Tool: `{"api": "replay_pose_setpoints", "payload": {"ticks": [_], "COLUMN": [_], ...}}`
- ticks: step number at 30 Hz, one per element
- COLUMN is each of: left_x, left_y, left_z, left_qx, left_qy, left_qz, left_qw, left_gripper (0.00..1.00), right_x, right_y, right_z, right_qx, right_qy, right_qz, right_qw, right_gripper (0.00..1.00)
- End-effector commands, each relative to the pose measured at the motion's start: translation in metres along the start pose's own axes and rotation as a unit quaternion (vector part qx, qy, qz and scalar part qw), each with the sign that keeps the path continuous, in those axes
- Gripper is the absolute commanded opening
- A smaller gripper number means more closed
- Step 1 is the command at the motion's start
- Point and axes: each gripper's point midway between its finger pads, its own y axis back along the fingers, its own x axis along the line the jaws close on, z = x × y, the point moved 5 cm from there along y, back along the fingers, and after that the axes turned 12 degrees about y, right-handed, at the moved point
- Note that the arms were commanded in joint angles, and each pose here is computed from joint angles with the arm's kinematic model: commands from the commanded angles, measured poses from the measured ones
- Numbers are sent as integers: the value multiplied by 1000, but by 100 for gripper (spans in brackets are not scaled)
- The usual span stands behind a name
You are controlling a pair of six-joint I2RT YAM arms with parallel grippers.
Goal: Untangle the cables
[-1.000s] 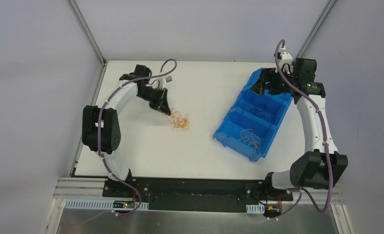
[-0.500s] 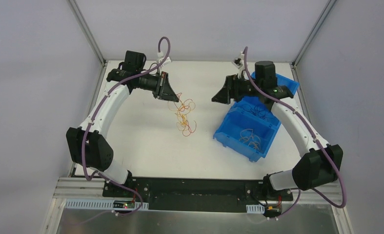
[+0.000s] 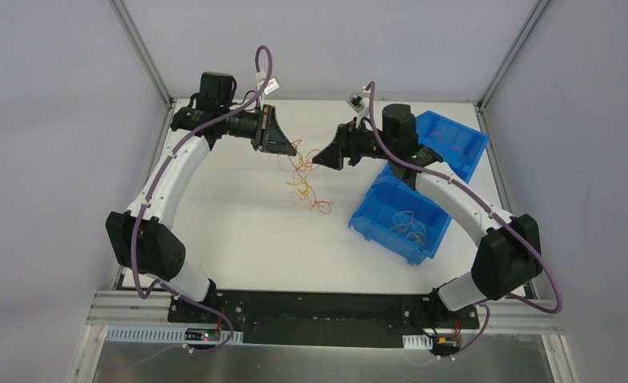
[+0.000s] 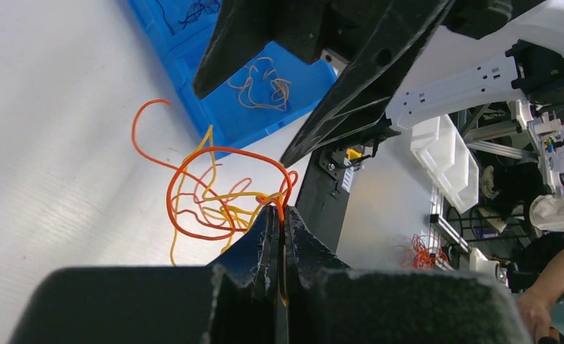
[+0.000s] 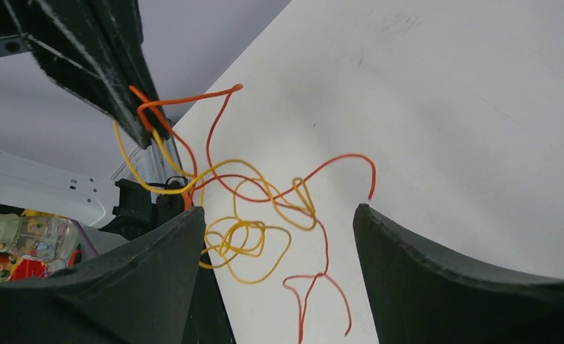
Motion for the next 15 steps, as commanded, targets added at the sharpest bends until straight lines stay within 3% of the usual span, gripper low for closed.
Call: {"api": "replay_pose_setpoints", "payload": {"ticks": [1,4,6,10,12,14,15], "left_x": [-35,-38,-40,-38,-33,-26,-23], "left_y": [6,5,5,7,8,10,12], "left_z": [8,9,11,13,13,13,14], "left_qx": [-11,-14,-19,-29,-34,-38,-45], "left_qy": [-38,-41,-43,-47,-46,-40,-37], "left_qz": [-37,-37,-34,-18,-8,3,15], "left_qw": [999,998,998,998,998,998,998], "left_gripper": [0,0,0,0,0,0,0], "right_x": [-1,-5,-4,1,5,7,6], "right_y": [-19,-29,-32,-28,-26,-24,-22], "right_z": [11,7,6,-1,-4,-5,-6], "right_qx": [-34,-31,-31,-28,-28,-28,-23], "right_qy": [15,-4,-15,-21,-12,-1,4], "right_qz": [-4,-3,2,12,19,17,9], "right_qw": [999,1000,999,999,999,999,1000], "right_gripper": [78,72,57,40,27,1,0]}}
